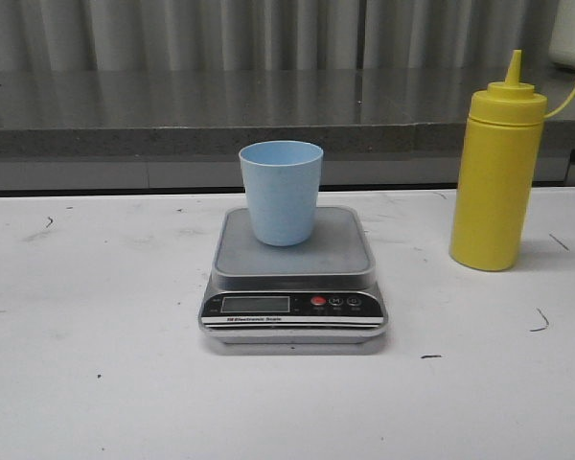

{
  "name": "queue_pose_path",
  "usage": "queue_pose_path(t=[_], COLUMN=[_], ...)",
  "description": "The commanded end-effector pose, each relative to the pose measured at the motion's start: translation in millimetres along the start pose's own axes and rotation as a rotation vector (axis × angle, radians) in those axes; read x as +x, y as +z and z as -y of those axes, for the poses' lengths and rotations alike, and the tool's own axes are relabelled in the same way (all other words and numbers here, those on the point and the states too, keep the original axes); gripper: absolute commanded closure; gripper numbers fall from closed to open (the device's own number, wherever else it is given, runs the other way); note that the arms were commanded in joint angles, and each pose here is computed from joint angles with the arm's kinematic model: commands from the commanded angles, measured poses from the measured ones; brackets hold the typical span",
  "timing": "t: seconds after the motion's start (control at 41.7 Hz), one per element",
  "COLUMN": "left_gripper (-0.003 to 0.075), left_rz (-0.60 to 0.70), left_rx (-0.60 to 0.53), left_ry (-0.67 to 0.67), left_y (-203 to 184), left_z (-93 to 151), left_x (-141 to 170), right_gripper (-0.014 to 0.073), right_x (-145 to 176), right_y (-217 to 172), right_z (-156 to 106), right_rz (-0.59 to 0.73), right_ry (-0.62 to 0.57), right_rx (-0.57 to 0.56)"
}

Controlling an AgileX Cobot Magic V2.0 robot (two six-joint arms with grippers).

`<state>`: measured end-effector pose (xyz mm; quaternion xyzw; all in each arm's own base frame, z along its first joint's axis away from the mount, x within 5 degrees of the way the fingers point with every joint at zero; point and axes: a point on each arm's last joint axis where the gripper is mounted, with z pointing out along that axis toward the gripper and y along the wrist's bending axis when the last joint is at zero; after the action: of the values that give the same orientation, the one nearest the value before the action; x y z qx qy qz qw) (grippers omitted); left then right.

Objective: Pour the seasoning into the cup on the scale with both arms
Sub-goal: 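Open the left gripper and raise it away from the cup, then reach the right gripper to the yellow squeeze bottle and grasp it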

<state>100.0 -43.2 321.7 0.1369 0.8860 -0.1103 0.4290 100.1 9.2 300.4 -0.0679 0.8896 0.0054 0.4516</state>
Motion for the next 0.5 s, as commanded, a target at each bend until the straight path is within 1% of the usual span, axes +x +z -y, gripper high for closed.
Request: queue_pose_path(t=[0.0,0.168,0.311,0.479], left_gripper=[0.0355,0.0355,0.0355,0.0355], left_rz=[0.094,0.102,0.112,0.121], left_rx=[-0.015,-0.021,-0.02,-0.019], left_ry=[0.022,0.029,0.029,0.029], left_y=[-5.4,-5.5,-5.2,-5.2], left_z=[-1.0,-1.4,-1.3,-1.2], left_x=[-12.2,-13.0,-14.1,-14.9], right_gripper=[0.0,-0.006,-0.0059,-0.0059], right_x=[-23.8,-46.7,-59.8,-62.9], right_y=[-0.8,7.7,22.6,50.9], right_z=[-4.0,-9.8,-16.5,-19.0], right_rz=[0.056,0.015,0.002,0.024], right_ry=[-0.038,-0.048,0.012,0.042], right_rx=[-0.037,-0.081,-0.138,-0.141])
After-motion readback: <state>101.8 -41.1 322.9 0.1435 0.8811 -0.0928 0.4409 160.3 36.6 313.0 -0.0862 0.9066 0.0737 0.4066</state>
